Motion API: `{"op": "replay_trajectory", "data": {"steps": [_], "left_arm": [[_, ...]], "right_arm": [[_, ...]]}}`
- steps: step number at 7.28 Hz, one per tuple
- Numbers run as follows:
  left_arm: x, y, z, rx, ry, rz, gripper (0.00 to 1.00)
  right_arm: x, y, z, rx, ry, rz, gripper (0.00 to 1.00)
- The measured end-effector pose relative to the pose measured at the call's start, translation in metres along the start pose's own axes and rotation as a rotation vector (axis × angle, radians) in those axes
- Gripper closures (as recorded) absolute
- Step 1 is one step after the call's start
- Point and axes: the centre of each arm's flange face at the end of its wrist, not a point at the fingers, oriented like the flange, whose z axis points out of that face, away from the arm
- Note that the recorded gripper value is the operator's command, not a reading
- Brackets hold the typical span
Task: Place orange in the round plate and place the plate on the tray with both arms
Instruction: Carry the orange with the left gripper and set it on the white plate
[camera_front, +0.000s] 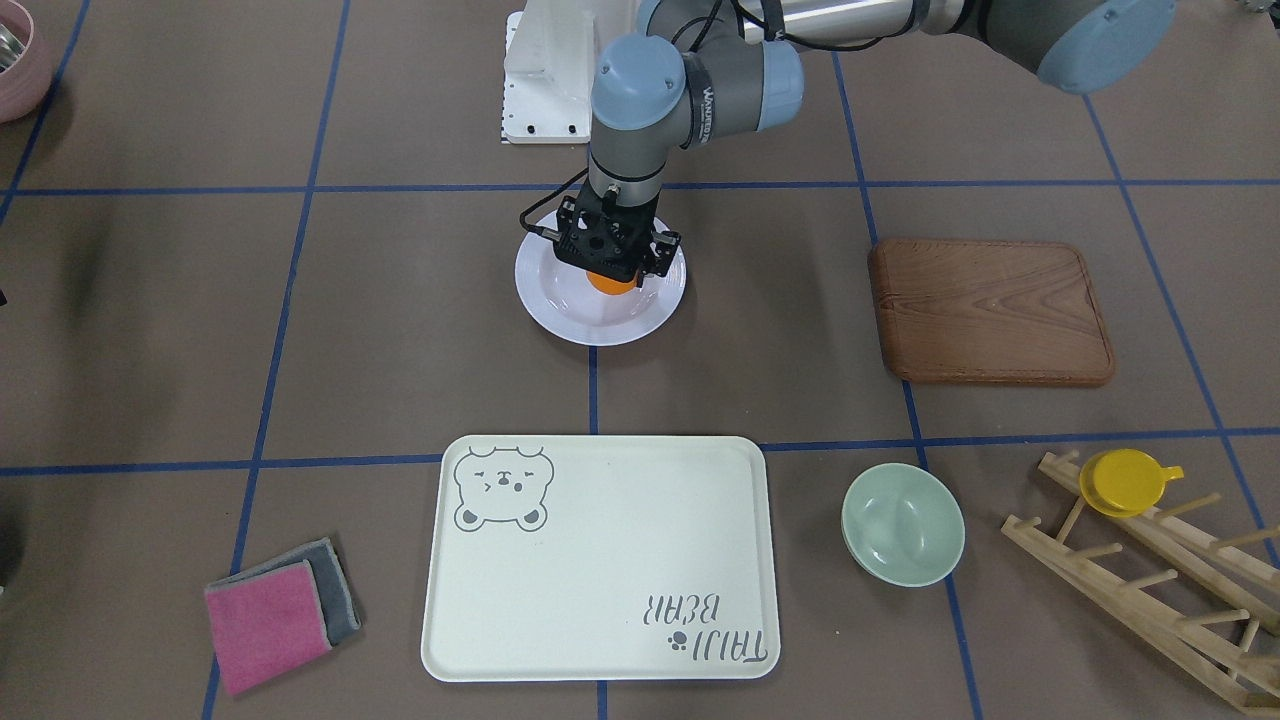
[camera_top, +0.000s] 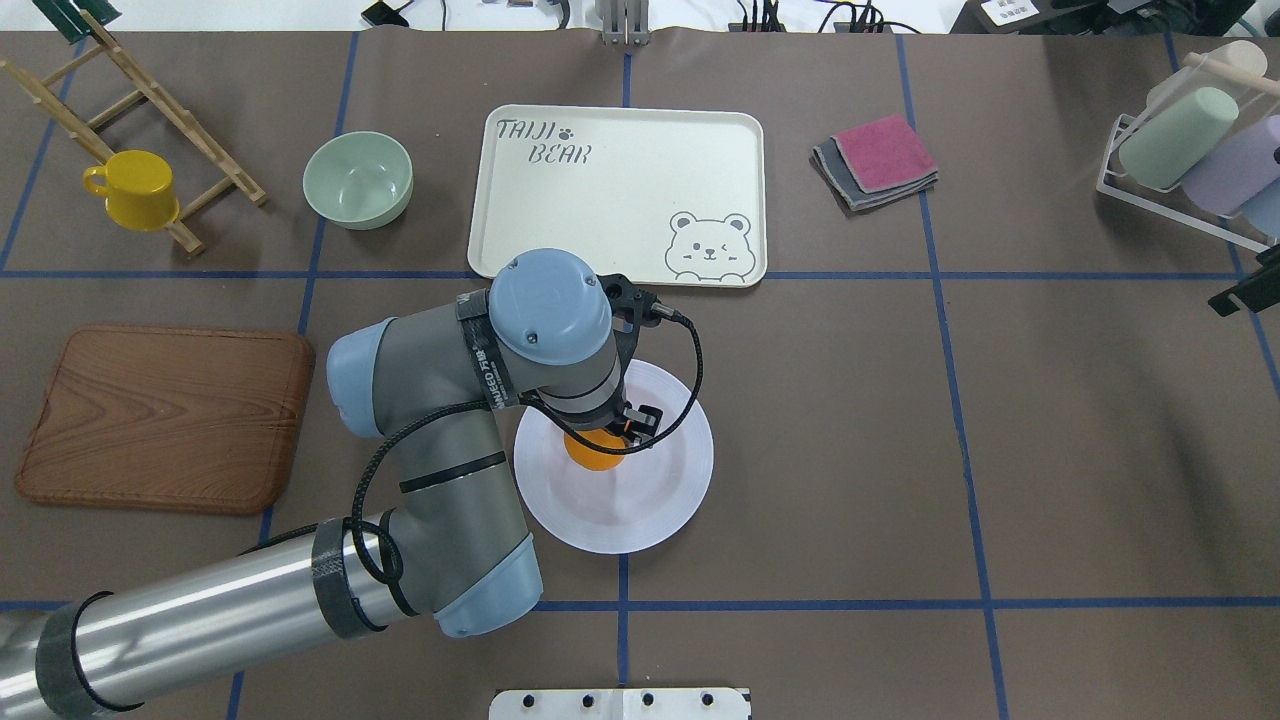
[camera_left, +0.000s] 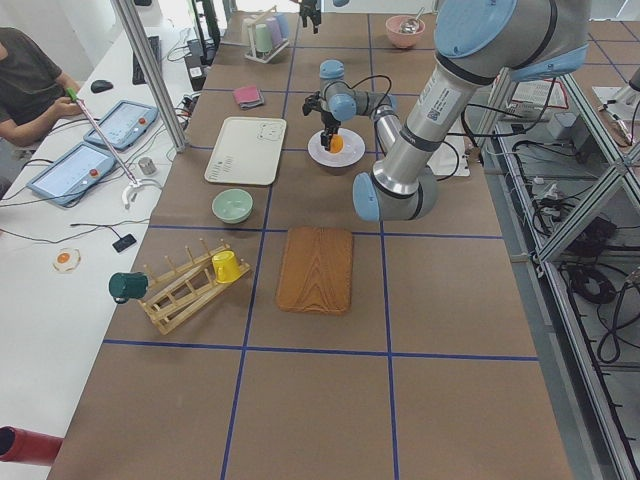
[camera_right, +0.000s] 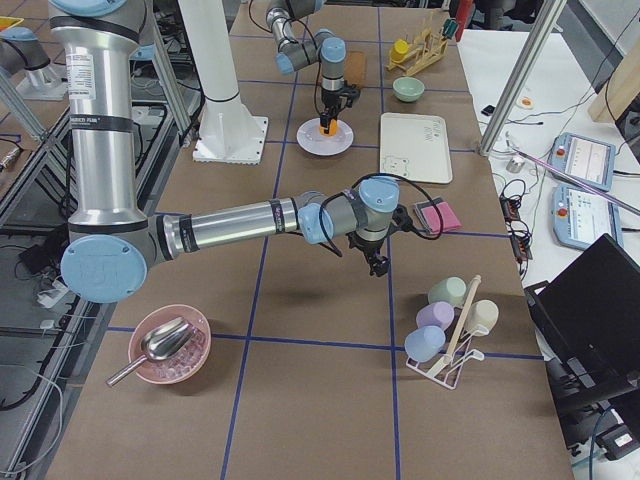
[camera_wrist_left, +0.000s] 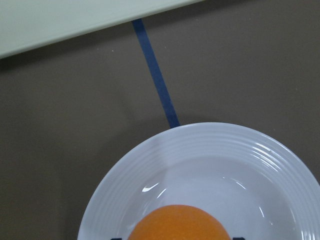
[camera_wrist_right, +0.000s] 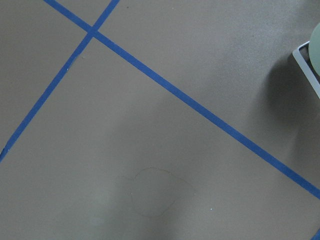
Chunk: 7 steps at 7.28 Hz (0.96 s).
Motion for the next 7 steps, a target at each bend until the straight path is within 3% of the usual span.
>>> {"op": "replay_trajectory", "data": {"steps": [2, 3, 4, 6, 7], "left_arm": [[0.006, 0.004, 0.008, -0.011, -0.001, 0.009, 1.00], [0.010, 0.004, 0.008, -0.011, 0.001, 0.011, 0.91], [0.014, 0.002, 0.008, -0.010, 0.002, 0.012, 0.65], [0.016, 0.000, 0.011, -0.014, -0.001, 0.015, 0.41], [0.015, 0.000, 0.014, -0.016, -0.003, 0.015, 0.13]], "right_arm": [[-0.001, -0.001, 0.002, -0.004, -0.002, 0.002, 0.00], [-0.002, -0.001, 0.003, -0.005, -0.003, 0.002, 0.00], [-0.002, -0.001, 0.004, -0.006, -0.004, 0.002, 0.00], [-0.002, 0.000, 0.006, -0.010, -0.005, 0.003, 0.00], [-0.001, 0.000, 0.006, -0.011, -0.006, 0.004, 0.00]]}}
